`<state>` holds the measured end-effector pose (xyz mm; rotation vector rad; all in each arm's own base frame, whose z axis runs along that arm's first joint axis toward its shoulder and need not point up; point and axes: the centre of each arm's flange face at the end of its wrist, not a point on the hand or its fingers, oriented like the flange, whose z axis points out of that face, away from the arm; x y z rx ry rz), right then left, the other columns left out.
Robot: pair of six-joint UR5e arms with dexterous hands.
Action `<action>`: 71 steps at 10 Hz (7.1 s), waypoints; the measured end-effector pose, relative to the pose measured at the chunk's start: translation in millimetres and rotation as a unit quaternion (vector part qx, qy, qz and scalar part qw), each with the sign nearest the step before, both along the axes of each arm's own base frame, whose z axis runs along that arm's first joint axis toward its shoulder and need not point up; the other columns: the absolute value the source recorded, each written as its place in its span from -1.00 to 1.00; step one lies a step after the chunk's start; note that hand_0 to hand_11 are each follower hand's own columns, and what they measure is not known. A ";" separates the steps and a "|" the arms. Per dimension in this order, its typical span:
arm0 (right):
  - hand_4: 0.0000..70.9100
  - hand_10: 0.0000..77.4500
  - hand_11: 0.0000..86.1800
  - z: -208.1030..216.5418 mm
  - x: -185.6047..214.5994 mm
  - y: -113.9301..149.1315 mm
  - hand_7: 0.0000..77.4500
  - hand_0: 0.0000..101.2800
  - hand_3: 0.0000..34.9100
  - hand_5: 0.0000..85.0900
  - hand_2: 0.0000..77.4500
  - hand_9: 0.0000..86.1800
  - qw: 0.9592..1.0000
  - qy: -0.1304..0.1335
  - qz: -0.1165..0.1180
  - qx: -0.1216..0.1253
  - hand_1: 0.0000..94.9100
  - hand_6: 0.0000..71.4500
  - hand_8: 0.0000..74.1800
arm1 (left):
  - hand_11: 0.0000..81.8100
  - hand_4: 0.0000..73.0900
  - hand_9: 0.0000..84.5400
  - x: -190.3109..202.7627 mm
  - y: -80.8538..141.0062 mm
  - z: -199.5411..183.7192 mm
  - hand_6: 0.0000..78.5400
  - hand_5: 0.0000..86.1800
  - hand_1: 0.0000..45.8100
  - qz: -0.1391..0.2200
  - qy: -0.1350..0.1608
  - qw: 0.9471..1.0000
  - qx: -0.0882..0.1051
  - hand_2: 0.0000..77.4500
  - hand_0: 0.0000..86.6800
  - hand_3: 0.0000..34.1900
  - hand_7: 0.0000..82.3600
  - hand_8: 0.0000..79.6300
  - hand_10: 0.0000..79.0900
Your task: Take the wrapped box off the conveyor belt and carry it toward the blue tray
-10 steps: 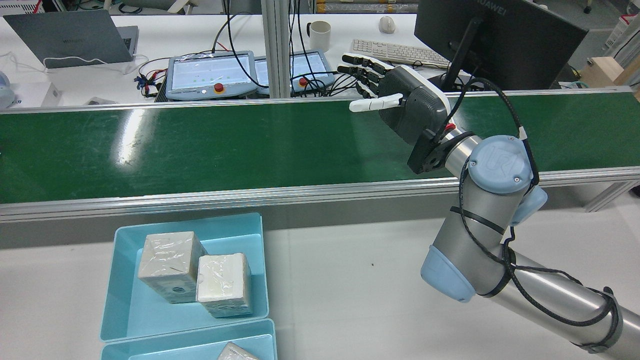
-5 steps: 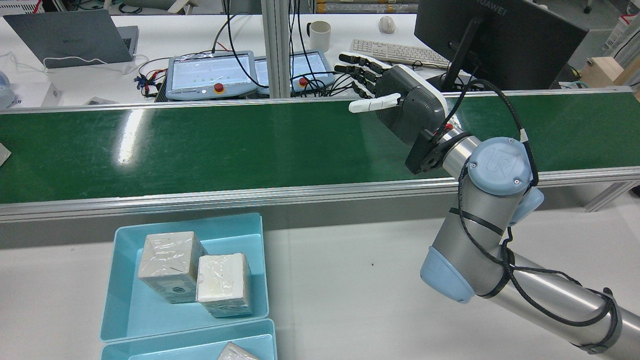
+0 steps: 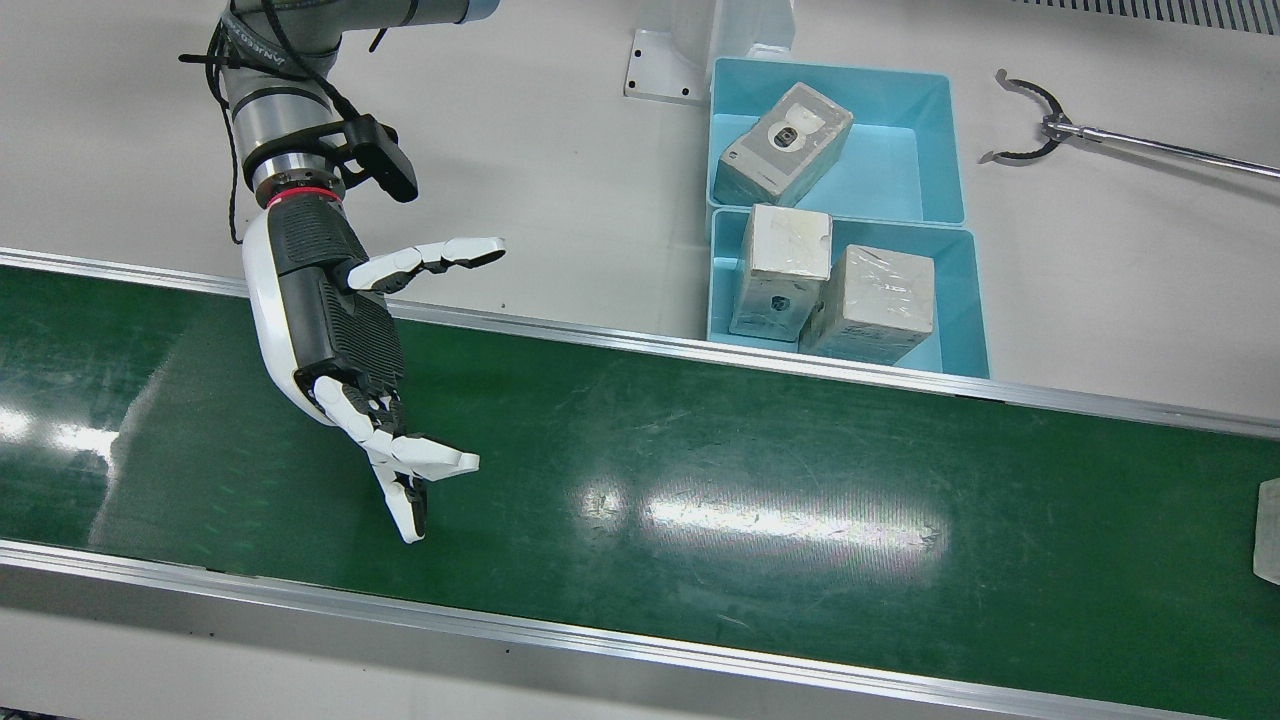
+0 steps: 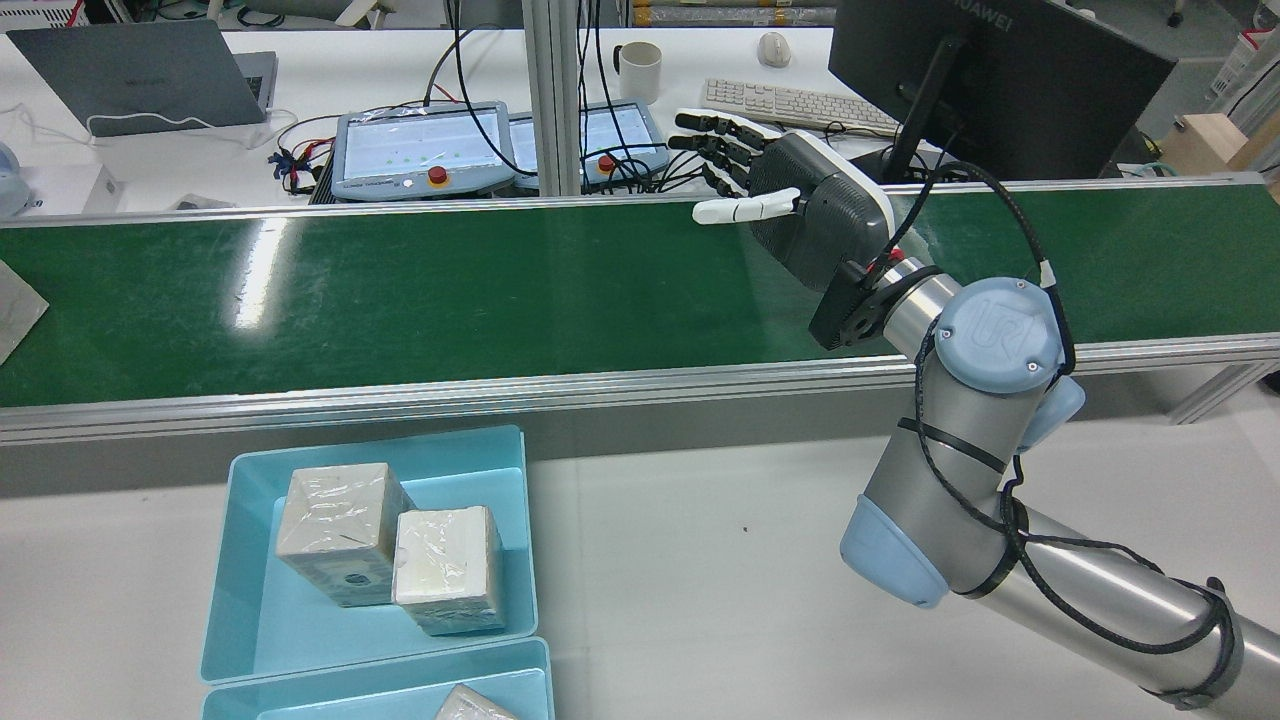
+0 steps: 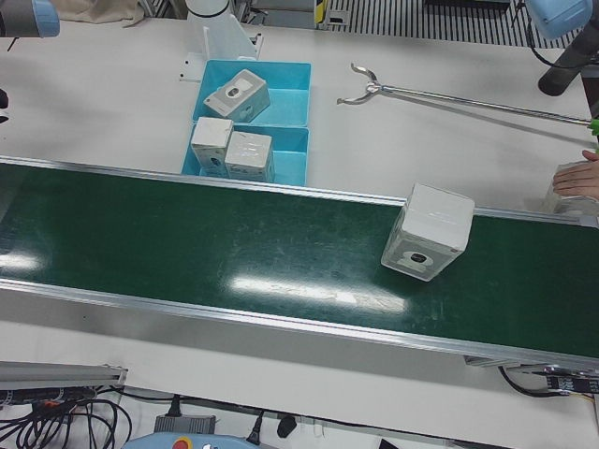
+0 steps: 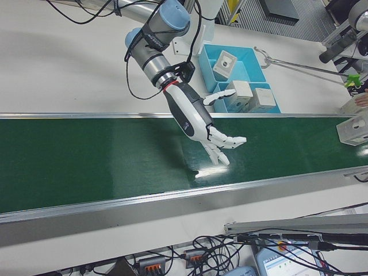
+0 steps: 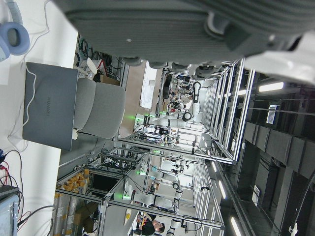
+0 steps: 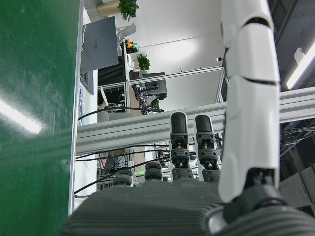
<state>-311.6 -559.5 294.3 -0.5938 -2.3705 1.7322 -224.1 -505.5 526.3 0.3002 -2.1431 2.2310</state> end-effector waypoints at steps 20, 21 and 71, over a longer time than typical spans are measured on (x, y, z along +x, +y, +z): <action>-0.43 -0.99 -0.95 -5.7 -8.3 6.0 -0.25 -0.04 -0.64 -0.50 -0.72 -0.82 1.000 -0.006 -0.005 0.002 -0.70 -0.71 -0.96 | -1.00 -1.00 -1.00 0.0 0.0 0.0 -1.00 -0.97 -1.00 0.000 0.000 1.000 0.000 -0.99 -1.00 -1.00 -0.99 -0.99 -0.99; -0.43 -0.99 -0.95 -5.1 -8.8 6.0 -0.25 -0.04 -0.64 -0.50 -0.72 -0.82 1.000 -0.005 -0.005 0.001 -0.70 -0.71 -0.96 | -0.99 -1.00 -1.00 0.0 0.0 0.0 -1.00 -0.99 -1.00 0.000 0.000 1.000 0.000 -0.97 -1.00 -1.00 -0.99 -0.99 -0.99; -0.32 -0.92 -0.84 22.8 3.5 -8.0 -0.25 0.23 -0.97 -0.15 0.00 -0.81 0.999 -0.001 0.019 0.042 -0.29 -0.65 -0.91 | -1.00 -1.00 -1.00 0.0 0.0 0.0 -1.00 -0.99 -1.00 0.000 0.000 1.000 0.000 -0.97 -1.00 -1.00 -0.99 -0.99 -0.99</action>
